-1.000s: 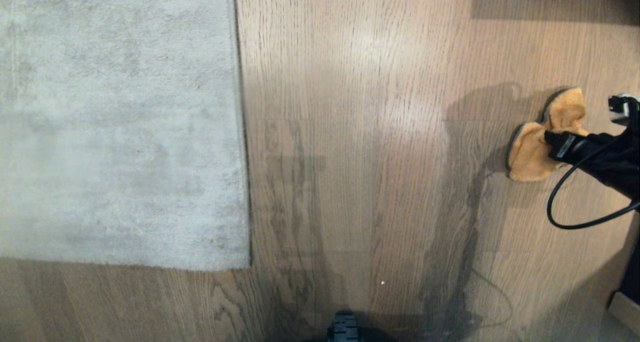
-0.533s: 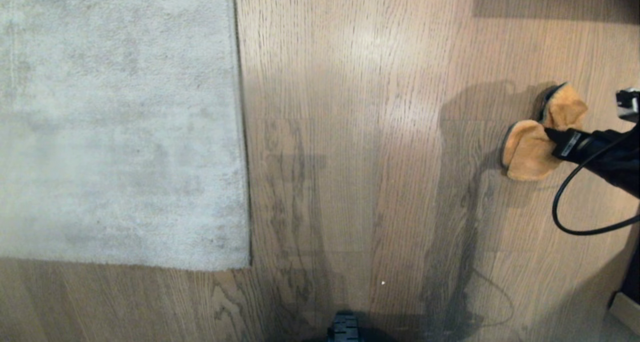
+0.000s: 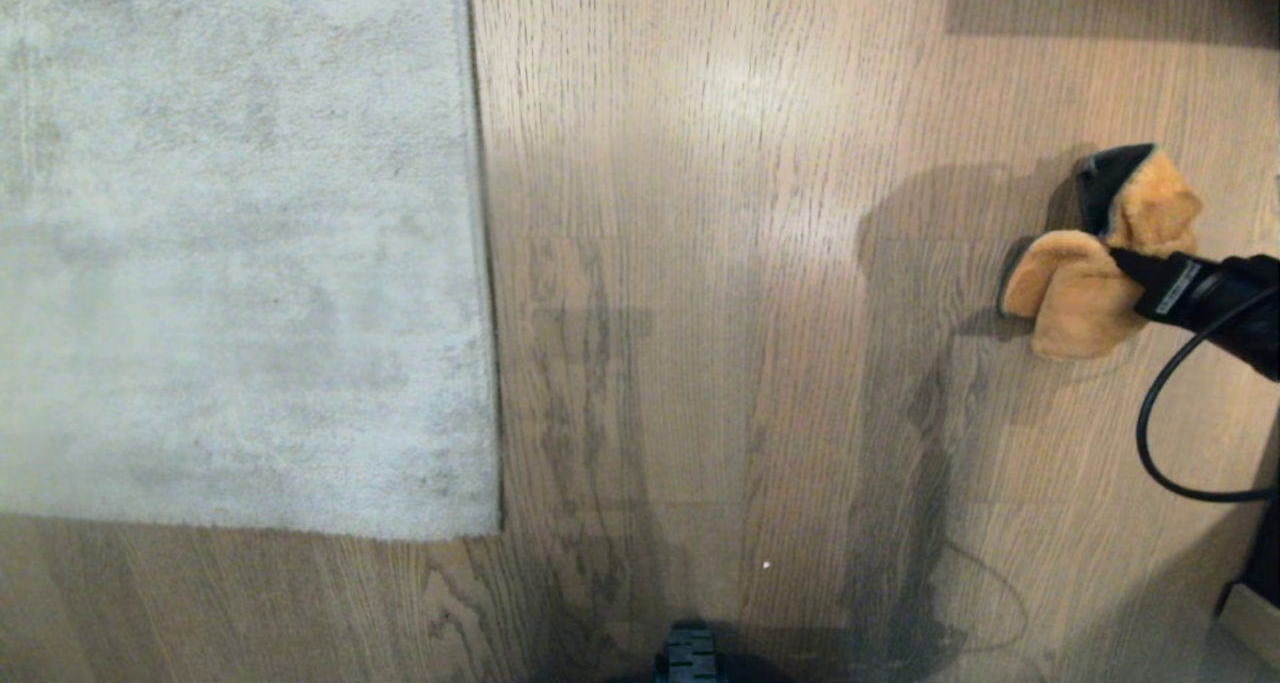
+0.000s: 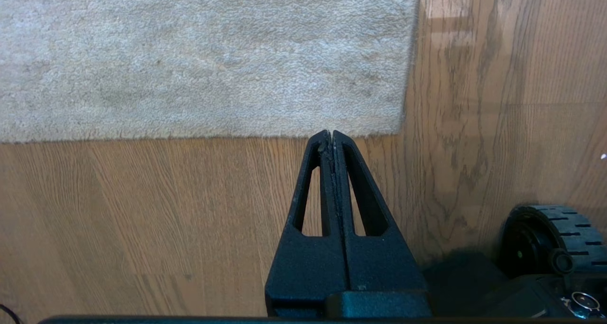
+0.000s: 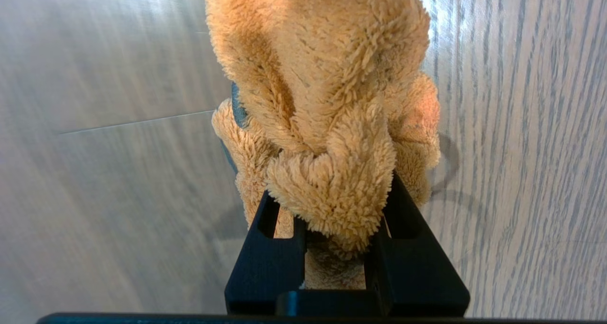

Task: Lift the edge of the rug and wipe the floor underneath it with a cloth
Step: Pick up the rag

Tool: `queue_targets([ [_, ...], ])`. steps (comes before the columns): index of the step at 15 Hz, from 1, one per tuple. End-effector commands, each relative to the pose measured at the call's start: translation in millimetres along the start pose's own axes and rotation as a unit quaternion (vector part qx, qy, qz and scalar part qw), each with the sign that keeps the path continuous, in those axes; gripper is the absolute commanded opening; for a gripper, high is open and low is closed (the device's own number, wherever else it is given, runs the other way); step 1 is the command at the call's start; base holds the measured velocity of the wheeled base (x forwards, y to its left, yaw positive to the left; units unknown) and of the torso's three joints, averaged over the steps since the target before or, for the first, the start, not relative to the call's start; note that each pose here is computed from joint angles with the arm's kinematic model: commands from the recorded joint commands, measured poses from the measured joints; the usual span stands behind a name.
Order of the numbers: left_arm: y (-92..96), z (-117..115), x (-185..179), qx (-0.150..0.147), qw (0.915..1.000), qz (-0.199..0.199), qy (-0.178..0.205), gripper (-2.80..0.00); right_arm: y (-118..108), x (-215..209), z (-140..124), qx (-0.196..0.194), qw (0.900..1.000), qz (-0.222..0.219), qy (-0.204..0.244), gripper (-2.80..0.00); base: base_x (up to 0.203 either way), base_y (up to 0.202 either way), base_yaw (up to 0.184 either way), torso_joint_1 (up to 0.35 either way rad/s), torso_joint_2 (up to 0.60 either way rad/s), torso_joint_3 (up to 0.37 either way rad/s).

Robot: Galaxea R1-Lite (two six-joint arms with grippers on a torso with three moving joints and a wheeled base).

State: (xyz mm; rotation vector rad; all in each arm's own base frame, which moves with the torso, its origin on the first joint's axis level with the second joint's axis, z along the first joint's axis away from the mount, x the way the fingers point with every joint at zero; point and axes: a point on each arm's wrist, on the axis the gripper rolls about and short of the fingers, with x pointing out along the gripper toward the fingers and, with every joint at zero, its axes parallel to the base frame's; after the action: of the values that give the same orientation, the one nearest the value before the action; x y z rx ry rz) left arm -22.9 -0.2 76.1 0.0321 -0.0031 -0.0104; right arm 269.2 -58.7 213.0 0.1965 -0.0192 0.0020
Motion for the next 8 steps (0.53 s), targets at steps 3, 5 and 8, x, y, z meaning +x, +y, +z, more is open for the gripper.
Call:
queue_targets([
  [3,0.0,-0.1,0.0,0.000,1.0000,0.000,0.000,-2.80,12.0,-25.8,11.7,-0.006,1.000,0.014,-0.025,-2.80,0.000,0.000,0.000,0.000,0.00,0.000],
  [5,0.0,0.1,0.0,0.000,1.0000,0.000,0.000,-2.80,15.1,-37.8,12.7,-0.007,0.999,0.016,-0.029,-2.80,0.000,0.000,0.000,0.000,0.00,0.000],
  [8,0.0,0.0,0.0,0.000,1.0000,0.000,0.000,-2.80,20.2,-54.9,9.2,-0.008,0.999,0.020,-0.030,-2.80,0.000,0.000,0.000,0.000,0.00,0.000],
])
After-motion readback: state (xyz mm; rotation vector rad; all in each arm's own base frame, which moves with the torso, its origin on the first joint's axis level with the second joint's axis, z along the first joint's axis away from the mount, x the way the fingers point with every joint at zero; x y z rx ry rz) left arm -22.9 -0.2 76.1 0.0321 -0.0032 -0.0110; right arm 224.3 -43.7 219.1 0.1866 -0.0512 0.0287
